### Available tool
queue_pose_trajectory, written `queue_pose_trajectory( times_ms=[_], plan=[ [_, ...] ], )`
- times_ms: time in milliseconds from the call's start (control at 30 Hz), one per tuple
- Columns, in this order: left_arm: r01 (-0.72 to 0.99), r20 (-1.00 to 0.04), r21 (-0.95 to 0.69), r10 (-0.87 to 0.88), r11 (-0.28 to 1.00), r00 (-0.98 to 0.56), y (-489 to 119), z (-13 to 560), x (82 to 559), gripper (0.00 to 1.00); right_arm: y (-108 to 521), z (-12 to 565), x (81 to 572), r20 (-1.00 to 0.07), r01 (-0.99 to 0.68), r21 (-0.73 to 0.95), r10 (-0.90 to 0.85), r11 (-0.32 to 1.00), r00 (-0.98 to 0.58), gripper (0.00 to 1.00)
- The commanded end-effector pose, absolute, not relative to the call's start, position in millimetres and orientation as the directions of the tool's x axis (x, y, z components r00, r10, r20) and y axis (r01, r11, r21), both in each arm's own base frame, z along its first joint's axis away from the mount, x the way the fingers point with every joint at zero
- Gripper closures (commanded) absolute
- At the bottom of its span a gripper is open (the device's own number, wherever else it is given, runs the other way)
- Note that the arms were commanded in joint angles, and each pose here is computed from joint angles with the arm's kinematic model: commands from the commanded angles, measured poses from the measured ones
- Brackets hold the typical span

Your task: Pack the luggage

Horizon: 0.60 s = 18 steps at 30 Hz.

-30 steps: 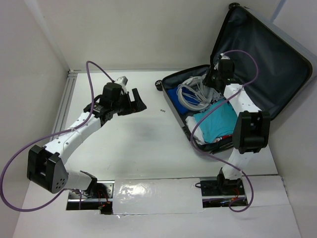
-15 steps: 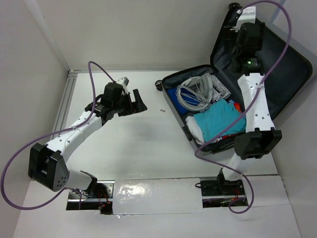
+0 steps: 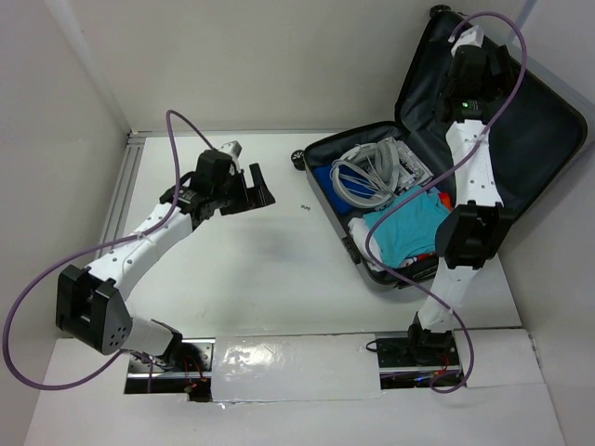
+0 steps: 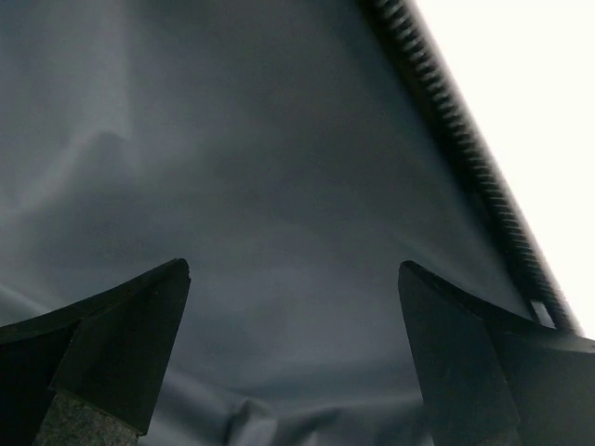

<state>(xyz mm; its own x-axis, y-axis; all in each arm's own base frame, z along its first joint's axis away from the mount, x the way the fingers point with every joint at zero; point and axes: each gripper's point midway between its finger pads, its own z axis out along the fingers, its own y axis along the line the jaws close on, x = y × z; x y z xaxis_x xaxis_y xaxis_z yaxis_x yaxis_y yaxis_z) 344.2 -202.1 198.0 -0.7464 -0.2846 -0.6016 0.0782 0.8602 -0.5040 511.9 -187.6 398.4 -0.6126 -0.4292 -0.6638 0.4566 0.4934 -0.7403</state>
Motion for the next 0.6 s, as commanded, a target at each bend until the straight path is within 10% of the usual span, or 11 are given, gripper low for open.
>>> queue_pose_trajectory(
  times_ms=[0,200,567],
  plan=[
    [0.115,-0.645,-0.493,-0.275,0.862,-0.713,-204.3,217.4,355.0,0.01,-173.3,494.4,491.1,-0.749,0.611,-0.655,-0.49,0.444,-0.446,0.0],
    [0.102,-0.623,-0.499,-0.275,0.86,-0.732,-209.3,209.1,360.9,0.01,-100.4,476.5,507.2,-0.641,0.396,-0.767,-0.638,0.505,-0.427,0.0],
    [0.088,-0.593,-0.514,-0.28,0.853,-0.755,-214.9,200.6,363.4,0.01,-133.9,522.6,491.7,-0.682,0.55,-0.71,-0.622,0.439,-0.385,0.0]
  ],
)
